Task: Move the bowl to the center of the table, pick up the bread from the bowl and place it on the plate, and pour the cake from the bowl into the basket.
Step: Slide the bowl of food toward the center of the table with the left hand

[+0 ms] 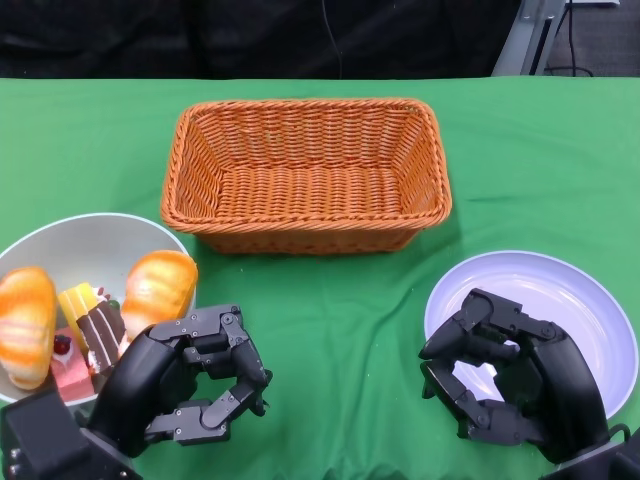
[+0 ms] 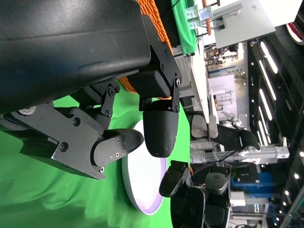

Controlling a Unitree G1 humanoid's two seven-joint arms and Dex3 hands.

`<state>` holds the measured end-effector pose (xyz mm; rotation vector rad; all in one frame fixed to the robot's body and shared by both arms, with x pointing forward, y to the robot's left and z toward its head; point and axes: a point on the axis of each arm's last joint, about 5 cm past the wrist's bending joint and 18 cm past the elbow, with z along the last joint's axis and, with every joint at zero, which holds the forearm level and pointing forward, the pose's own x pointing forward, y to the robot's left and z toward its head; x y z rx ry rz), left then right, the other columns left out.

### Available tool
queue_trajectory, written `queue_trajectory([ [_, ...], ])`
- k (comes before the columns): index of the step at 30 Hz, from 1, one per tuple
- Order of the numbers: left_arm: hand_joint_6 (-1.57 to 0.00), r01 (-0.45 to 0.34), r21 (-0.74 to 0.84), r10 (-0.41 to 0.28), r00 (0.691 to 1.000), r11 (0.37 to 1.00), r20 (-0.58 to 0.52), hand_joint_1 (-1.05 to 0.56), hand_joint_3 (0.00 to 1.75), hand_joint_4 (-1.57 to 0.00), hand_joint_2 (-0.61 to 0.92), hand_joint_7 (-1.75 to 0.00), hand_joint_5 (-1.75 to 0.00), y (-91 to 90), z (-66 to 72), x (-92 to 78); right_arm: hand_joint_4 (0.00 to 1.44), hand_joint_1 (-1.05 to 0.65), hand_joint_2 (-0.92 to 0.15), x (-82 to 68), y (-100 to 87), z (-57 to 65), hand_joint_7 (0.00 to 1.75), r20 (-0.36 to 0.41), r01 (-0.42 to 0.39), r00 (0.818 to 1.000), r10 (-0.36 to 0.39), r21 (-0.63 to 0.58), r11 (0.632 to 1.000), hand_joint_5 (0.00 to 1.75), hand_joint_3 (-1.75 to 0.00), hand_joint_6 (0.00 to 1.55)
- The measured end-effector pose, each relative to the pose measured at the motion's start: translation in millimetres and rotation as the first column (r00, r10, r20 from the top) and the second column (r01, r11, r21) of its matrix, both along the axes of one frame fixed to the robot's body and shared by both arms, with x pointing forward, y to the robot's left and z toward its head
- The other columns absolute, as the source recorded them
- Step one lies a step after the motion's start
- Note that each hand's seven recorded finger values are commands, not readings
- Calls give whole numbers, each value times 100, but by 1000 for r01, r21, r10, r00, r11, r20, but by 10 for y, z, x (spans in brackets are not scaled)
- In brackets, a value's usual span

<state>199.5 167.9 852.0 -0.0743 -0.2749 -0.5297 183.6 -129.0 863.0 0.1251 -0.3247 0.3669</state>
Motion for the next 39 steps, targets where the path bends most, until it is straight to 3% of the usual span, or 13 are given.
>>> queue_trajectory([
  [18,-77,-8,-12,8,1000,1000,-17,-10,81,-77,69,-136,-155,4,-57,-23,76,-16,-53,-6,-9,-25,120,-8,-7,1000,7,4,1000,152,-87,72],
  [25,-77,-7,-12,7,1000,1000,-18,-8,92,-77,63,-137,-156,2,-61,-24,77,-17,-54,-9,-10,-35,122,-11,-5,1000,5,6,1000,151,-86,72],
  [37,-77,-10,-12,10,1000,1000,-18,-11,81,-77,68,-136,-155,0,-76,-31,76,-15,-53,-12,-7,-44,123,-15,0,1000,0,0,1000,152,-89,71],
  [39,-82,27,-44,-27,1000,999,-3,-20,59,-77,74,-100,-130,6,-15,-22,77,-16,-53,-16,-8,-57,123,-16,2,1000,-2,0,1000,152,-89,71],
])
